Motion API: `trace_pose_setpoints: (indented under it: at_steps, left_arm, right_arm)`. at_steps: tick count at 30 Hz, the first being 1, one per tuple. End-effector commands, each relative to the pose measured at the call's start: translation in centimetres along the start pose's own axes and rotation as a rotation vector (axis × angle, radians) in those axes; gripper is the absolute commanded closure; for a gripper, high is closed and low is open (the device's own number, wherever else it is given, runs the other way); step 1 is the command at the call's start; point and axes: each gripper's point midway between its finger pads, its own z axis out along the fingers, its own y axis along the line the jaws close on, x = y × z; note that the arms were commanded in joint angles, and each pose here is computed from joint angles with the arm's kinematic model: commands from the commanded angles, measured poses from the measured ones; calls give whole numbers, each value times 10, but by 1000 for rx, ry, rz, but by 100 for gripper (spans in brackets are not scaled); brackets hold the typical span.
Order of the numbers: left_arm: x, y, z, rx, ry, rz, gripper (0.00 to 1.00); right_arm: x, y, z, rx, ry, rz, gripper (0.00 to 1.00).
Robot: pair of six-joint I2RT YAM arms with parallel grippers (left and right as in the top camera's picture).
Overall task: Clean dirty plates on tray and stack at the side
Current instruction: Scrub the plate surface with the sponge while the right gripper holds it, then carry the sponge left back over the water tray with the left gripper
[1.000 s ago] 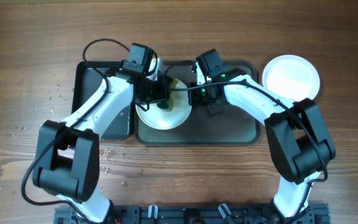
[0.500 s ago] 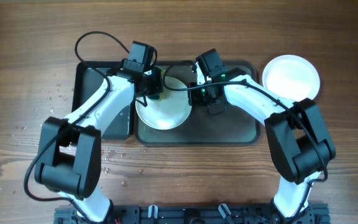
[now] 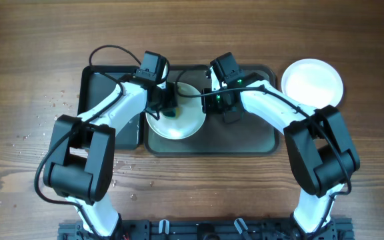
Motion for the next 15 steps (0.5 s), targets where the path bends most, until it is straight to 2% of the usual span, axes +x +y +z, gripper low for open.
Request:
trace_pose_setpoints:
  at_steps: [1, 7, 12, 15]
  left_arm:
    - [28, -46, -9, 263, 141, -45, 96]
    - [1, -60, -54, 282, -6, -10, 96]
    - [-27, -25, -92, 85, -202, -31, 96]
    - [-33, 11, -107, -72, -262, -76, 94]
  right_arm:
    - [8, 1, 9, -11, 29, 0, 96]
    - [8, 1, 9, -11, 29, 0, 96]
    - [8, 1, 9, -11, 29, 0, 96]
    - [8, 1, 9, -11, 29, 0, 96]
